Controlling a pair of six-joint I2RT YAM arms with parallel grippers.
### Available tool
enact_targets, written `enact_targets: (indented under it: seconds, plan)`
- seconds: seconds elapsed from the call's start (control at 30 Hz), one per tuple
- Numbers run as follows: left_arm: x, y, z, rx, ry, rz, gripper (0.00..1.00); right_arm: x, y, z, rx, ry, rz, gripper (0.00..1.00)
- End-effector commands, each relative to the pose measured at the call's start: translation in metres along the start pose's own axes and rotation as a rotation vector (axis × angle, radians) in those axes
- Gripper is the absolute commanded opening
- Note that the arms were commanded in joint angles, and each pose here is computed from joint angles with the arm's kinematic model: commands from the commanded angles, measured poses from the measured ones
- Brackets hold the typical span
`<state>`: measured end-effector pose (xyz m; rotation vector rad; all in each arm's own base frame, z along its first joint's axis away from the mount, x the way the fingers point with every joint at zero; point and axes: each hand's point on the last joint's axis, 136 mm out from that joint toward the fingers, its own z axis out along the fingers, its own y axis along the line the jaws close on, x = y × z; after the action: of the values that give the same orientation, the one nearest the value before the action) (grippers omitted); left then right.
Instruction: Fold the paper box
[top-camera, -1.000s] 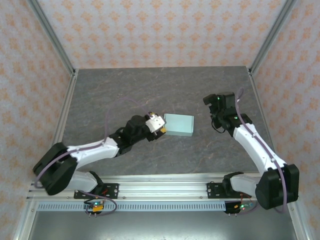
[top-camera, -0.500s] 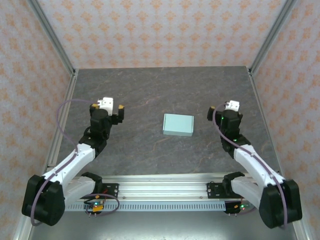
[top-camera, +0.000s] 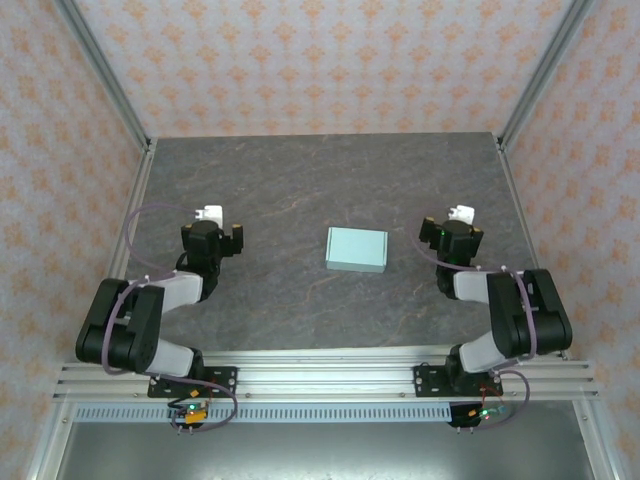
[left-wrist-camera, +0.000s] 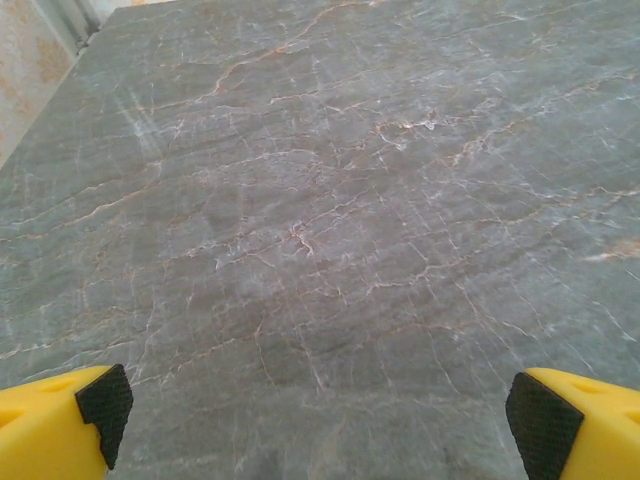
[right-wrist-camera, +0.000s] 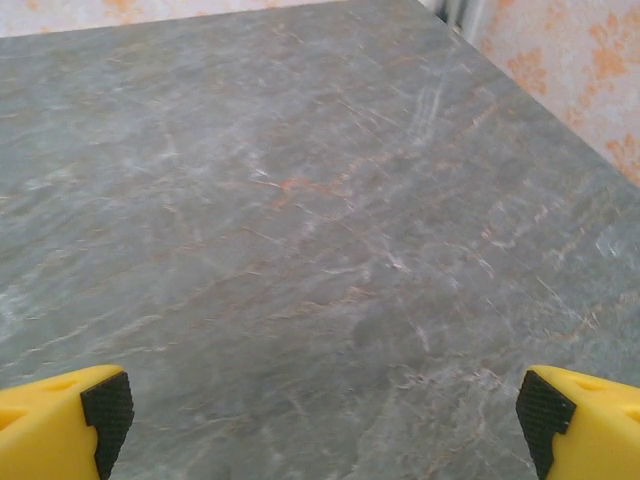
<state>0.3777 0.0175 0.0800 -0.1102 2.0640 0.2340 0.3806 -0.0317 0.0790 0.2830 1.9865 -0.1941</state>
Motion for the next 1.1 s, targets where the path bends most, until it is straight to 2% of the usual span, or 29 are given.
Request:
enact_targets:
  seconds: [0.0,0.03,0.23,1.07]
  plan:
    - [-0.0206,0.0081,0.0079,-0.004,-0.096,-0.077,1.00,-0.0131,0.0045,0.0001,-0.044,-0.052,0.050,0.99]
    - [-0.0187,0.0076,0.0070,0.002,-0.092,-0.079,1.00,-0.0147,0.0052,0.0008,-0.048,-0.078,0.054,0.99]
    - [-0.0188,0.0051,0.0074,0.016,-0.091,-0.068,1.00,-0.0139,0.0034,0.0065,-0.023,-0.031,0.054,0.99]
    - [-0.0195,0.0051,0.0077,0.018,-0.092,-0.070,1.00,-0.0132,0.0094,0.0054,-0.059,-0.027,0.038,0.99]
